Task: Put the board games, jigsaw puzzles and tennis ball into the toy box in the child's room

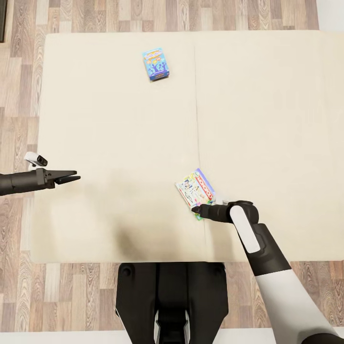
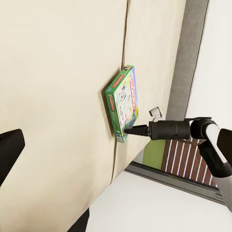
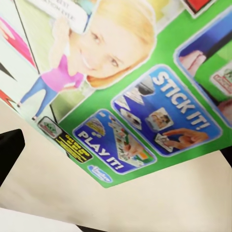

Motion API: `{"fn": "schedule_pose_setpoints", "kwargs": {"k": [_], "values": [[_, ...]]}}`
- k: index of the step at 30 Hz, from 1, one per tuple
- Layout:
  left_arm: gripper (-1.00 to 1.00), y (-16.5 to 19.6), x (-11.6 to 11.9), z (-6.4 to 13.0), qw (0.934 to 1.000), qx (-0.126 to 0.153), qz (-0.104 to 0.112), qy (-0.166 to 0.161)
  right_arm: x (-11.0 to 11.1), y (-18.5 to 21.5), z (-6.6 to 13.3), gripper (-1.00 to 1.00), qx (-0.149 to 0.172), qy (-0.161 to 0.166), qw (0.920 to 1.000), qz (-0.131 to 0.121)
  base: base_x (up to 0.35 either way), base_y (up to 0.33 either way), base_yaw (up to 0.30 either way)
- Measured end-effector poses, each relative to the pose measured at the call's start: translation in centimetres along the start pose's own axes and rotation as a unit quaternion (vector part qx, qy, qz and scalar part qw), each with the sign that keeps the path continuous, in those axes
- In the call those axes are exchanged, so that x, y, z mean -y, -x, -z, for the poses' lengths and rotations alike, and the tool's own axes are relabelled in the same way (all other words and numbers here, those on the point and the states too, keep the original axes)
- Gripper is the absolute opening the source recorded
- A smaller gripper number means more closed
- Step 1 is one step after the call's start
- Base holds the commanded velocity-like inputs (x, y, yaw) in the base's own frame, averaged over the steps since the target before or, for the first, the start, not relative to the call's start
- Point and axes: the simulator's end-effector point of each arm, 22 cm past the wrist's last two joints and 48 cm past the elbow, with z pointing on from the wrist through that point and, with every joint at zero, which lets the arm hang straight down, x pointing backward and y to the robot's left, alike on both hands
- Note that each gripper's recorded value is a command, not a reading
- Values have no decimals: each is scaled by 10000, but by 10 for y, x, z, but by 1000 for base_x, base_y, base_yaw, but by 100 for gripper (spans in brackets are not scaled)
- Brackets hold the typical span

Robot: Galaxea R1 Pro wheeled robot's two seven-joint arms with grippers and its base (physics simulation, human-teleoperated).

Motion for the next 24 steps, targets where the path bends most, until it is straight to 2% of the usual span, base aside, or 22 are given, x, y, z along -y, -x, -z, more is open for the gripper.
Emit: {"fn": "schedule_pose_setpoints", "kwargs": {"k": [8,13,24], "values": [[100,0,0,0,10000,0,2,0,3,4,1,100,34,-38,10000,10,0,0,0],[100,0,0,0,10000,-3,2,-2,1,31,8,100,226,-49,9997,56,0,0,0],[100,0,0,1,10000,6,4,4,4,52,8,100,267,-135,9995,69,0,0,0]]}}
